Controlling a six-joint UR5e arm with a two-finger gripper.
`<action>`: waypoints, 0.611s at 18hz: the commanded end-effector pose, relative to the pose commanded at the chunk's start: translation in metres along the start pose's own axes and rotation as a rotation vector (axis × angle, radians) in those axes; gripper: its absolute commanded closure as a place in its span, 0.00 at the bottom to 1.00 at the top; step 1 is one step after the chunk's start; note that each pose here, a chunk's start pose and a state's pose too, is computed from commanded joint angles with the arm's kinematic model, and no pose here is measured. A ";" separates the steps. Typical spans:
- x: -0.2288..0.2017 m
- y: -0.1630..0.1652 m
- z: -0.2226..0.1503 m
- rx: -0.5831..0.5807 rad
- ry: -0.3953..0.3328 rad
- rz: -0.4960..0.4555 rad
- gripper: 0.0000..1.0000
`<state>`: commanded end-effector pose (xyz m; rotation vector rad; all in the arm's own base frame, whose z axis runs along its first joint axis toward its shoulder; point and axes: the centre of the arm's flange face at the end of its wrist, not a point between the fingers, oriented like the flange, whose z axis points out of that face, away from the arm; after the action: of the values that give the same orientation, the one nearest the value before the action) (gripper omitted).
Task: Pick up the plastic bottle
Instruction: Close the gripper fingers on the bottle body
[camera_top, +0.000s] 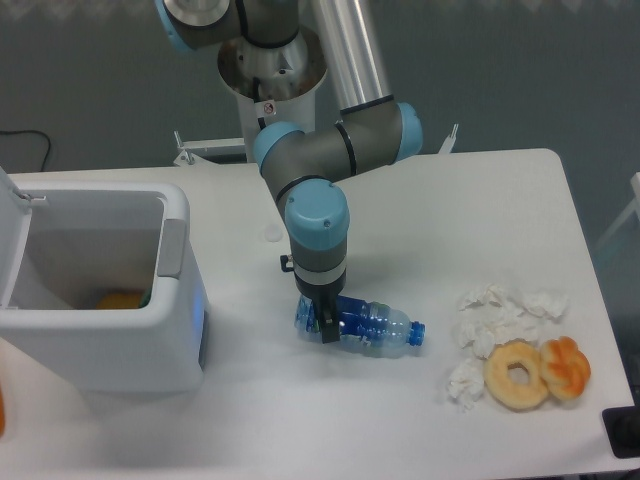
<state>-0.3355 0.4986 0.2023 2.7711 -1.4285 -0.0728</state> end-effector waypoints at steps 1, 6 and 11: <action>0.000 0.000 0.000 0.000 0.000 0.000 0.00; 0.000 0.000 0.000 0.000 0.000 -0.002 0.00; -0.001 0.000 -0.001 -0.002 -0.003 -0.008 0.18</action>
<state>-0.3363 0.4992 0.2036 2.7761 -1.4175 -0.0782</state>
